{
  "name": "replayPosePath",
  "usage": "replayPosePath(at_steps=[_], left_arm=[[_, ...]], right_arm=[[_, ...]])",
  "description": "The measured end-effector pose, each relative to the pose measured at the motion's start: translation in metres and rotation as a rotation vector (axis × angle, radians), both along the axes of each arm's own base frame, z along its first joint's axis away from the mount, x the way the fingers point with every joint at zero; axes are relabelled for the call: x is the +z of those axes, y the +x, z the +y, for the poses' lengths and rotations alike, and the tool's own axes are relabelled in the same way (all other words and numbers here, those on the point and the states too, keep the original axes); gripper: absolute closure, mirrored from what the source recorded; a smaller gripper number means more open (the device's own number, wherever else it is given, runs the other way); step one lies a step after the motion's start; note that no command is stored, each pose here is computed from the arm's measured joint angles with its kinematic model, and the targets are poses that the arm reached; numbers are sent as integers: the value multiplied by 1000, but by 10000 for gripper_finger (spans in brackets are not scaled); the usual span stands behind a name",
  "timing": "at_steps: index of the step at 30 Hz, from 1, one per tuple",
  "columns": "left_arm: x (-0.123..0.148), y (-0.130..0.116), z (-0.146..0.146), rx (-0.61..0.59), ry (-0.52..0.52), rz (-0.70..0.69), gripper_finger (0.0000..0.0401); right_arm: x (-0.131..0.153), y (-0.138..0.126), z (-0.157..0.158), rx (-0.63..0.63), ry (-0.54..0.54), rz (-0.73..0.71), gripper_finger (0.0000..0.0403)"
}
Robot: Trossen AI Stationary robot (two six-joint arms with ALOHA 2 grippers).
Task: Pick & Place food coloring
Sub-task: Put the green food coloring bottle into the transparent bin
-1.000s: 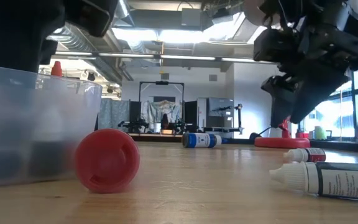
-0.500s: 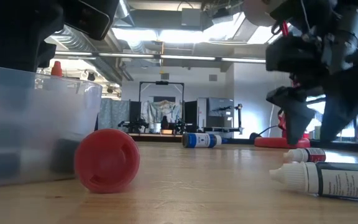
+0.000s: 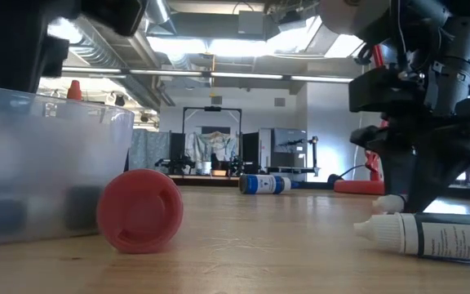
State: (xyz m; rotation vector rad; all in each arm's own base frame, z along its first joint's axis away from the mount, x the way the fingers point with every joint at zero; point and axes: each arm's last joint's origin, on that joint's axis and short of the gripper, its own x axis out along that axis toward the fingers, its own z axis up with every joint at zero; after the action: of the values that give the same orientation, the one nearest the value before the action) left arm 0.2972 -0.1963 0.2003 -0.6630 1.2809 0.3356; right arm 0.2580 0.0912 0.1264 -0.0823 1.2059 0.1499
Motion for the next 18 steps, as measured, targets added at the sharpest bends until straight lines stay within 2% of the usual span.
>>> replayPosePath(at_steps=[5,8,12,18], left_arm=[[19,-4,5,9,12,-77,319],[32,-7,9,3,56,-150,319],[47,-7,16,1,138,-261,310],[59,6,33,-53,229,-382,263]], right_arm=[[6,5,2,25,-12,-1,333],[19,12,4,52,-28,9,337],[48,27,4,57,-54,5,332],[110,60,7,62,-88,-181,330]])
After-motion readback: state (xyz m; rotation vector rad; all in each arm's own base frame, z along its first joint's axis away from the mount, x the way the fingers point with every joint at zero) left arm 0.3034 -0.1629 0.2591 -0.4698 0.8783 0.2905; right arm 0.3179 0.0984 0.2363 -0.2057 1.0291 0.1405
